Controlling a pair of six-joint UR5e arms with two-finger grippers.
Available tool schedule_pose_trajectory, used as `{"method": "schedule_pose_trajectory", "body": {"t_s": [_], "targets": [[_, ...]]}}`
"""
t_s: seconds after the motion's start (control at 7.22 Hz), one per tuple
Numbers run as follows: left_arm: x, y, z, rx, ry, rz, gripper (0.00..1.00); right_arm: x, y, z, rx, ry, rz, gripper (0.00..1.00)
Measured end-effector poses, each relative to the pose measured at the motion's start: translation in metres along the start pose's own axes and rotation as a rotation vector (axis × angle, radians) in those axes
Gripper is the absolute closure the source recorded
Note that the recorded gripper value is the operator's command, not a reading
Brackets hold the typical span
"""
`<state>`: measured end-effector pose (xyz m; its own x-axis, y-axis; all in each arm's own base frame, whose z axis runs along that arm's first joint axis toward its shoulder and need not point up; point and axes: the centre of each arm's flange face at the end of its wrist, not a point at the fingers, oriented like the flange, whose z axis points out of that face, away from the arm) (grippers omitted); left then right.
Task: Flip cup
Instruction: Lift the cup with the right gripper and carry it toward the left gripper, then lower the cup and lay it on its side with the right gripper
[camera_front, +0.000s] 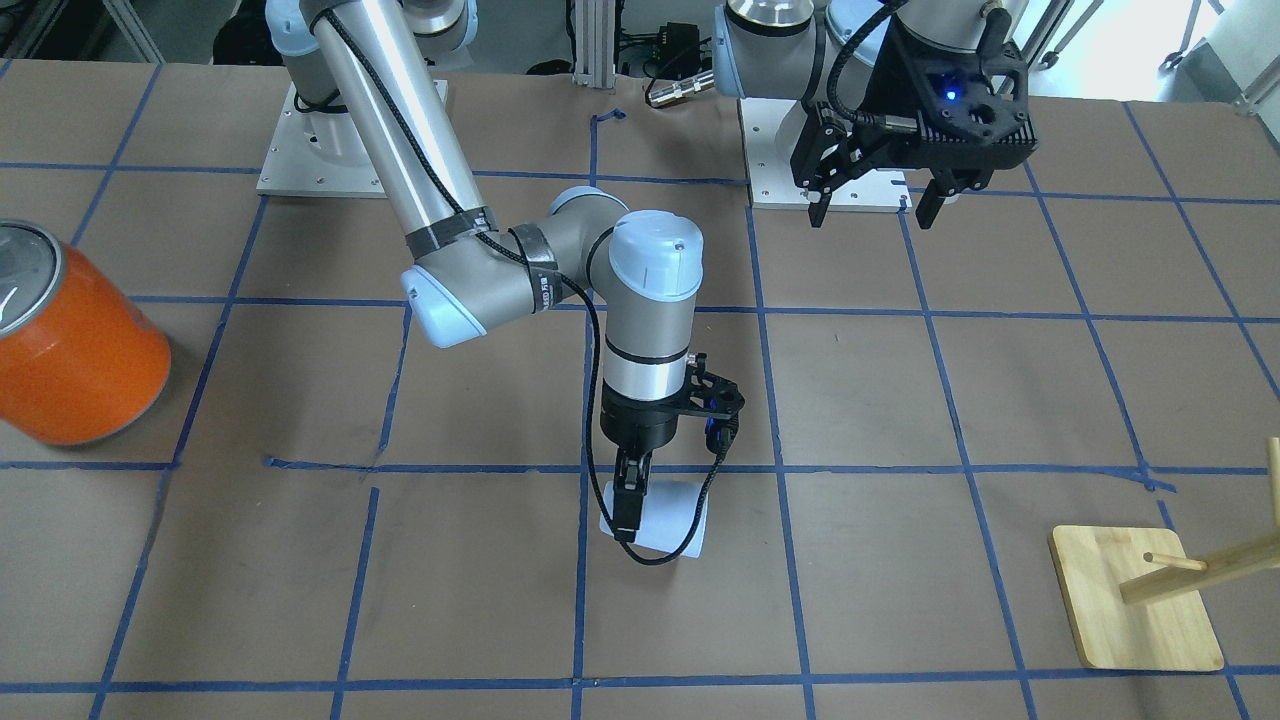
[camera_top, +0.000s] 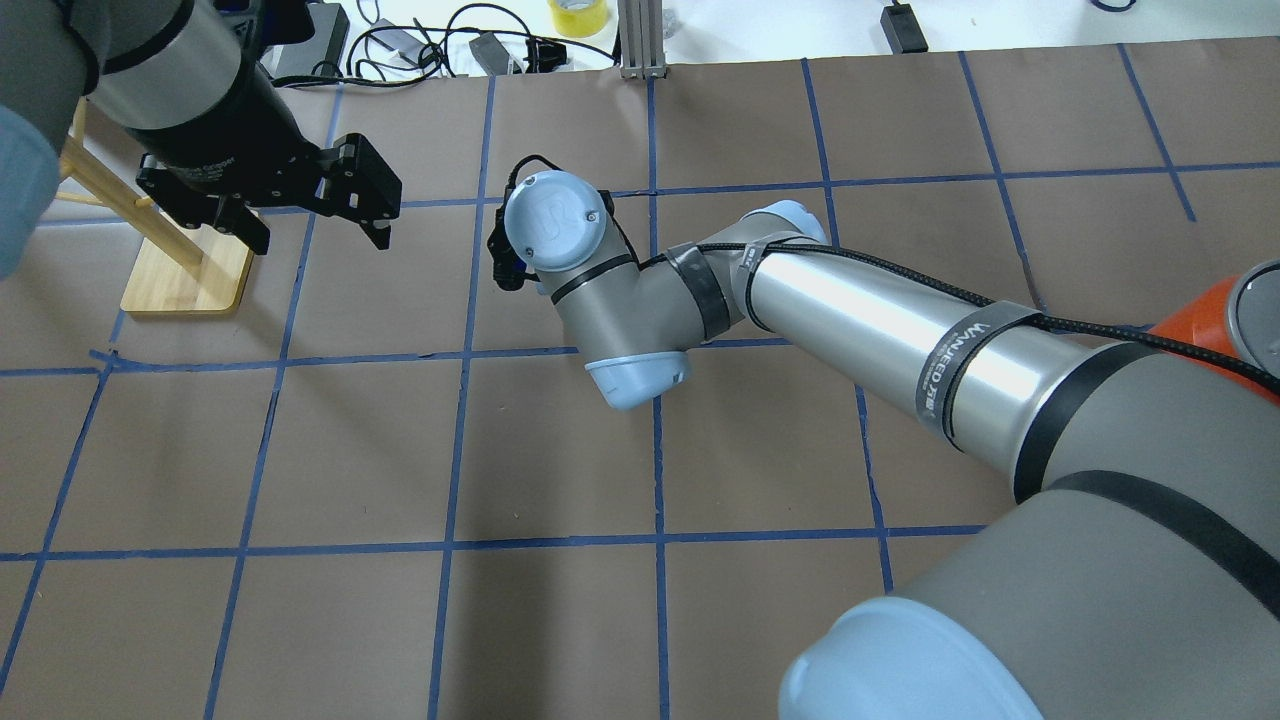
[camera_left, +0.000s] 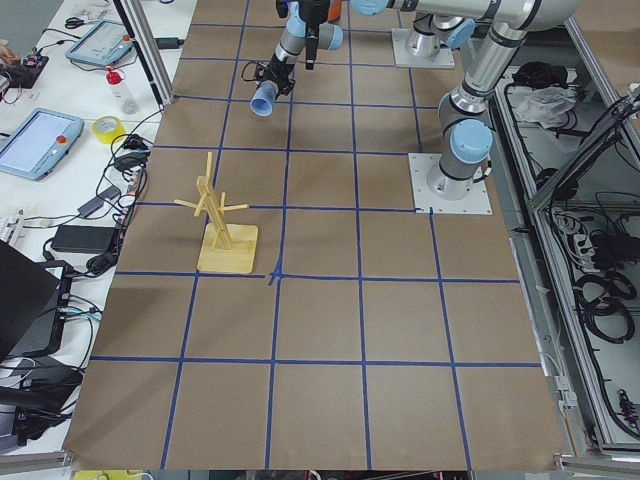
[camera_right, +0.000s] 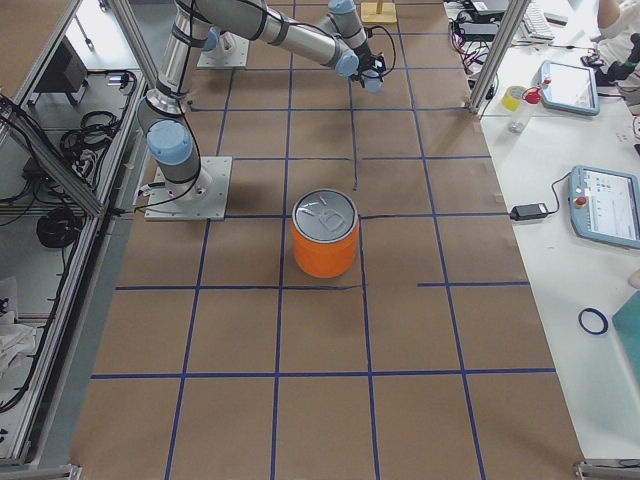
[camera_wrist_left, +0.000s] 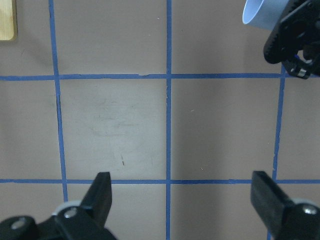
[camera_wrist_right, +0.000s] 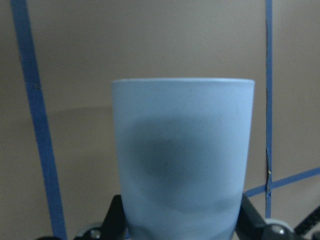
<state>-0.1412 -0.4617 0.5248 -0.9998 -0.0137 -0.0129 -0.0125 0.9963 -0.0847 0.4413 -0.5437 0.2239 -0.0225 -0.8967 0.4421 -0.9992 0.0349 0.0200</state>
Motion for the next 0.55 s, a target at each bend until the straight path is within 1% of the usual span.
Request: {"method": "schedule_pose_trajectory", "body": {"t_s": [0.14, 0.28, 0.42, 0.55], "targets": [[0.000, 0.000, 0.000, 0.000, 0.000, 0.000, 0.00, -0.011, -0.011, -0.002, 0.014, -0.008, -0.058, 0.58], [0.000, 0.000, 0.000, 0.000, 0.000, -0.001, 0.00, -0.020, -0.020, -0.002, 0.046, -0.029, -0.086, 0.58], [0.000, 0.000, 0.000, 0.001, 0.000, -0.001, 0.00, -0.027, -0.025, 0.000, 0.084, -0.058, -0.097, 0.58], [0.000, 0.000, 0.000, 0.000, 0.000, -0.001, 0.00, -0.032, -0.024, 0.003, 0.104, -0.091, -0.100, 0.56]]}}
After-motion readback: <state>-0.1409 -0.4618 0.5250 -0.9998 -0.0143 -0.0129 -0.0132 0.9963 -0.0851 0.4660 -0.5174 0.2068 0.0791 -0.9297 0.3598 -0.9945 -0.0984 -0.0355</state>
